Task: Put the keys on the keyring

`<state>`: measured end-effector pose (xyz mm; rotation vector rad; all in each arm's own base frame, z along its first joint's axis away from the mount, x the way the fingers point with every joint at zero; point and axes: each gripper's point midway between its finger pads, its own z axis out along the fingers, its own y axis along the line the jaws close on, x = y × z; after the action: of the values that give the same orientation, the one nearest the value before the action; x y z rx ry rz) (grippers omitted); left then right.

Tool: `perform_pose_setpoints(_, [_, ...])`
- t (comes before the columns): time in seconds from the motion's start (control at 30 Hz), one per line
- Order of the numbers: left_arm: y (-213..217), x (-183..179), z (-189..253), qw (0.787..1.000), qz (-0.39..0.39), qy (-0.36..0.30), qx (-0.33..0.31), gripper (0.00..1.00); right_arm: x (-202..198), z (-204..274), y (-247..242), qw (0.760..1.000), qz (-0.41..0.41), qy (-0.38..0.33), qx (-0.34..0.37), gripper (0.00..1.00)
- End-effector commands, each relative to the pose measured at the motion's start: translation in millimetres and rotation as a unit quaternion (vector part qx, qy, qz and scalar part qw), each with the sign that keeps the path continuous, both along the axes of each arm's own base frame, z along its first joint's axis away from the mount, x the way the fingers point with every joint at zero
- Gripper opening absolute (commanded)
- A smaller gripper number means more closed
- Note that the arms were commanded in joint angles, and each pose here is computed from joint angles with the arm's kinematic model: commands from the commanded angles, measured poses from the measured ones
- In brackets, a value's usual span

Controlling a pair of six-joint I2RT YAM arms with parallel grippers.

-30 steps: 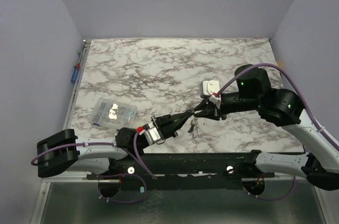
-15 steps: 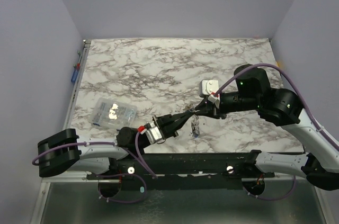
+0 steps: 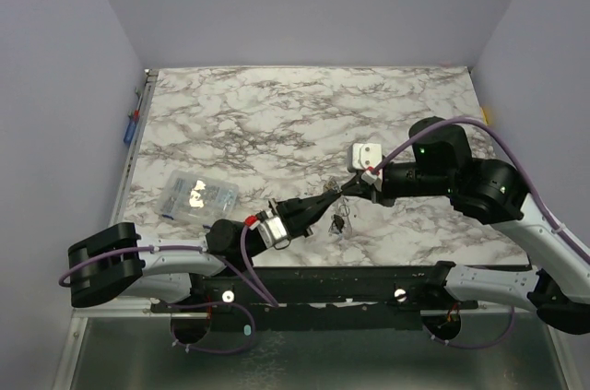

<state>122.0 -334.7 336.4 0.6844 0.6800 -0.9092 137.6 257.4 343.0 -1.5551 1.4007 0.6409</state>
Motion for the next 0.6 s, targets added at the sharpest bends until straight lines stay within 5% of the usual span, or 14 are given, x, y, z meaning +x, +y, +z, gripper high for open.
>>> perform_pose_setpoints(0.0, [46, -28, 75, 0.985, -0.022, -0.069, -0.159, 0.06, 22, -8, -2, 0.998, -0.04, -0.035, -0.016, 0.01])
perform_pose_setpoints(0.37, [61, -20, 54, 0.988, 0.006, -0.047, -0.146, 0.25, 30, -4, -10, 0.996, -0.063, -0.058, -0.021, 0.01])
perform_pose_setpoints(0.57, [68, -21, 43, 0.991, 0.016, -0.045, -0.125, 0.27, 32, -4, -11, 0.995, -0.069, -0.063, -0.02, 0.0])
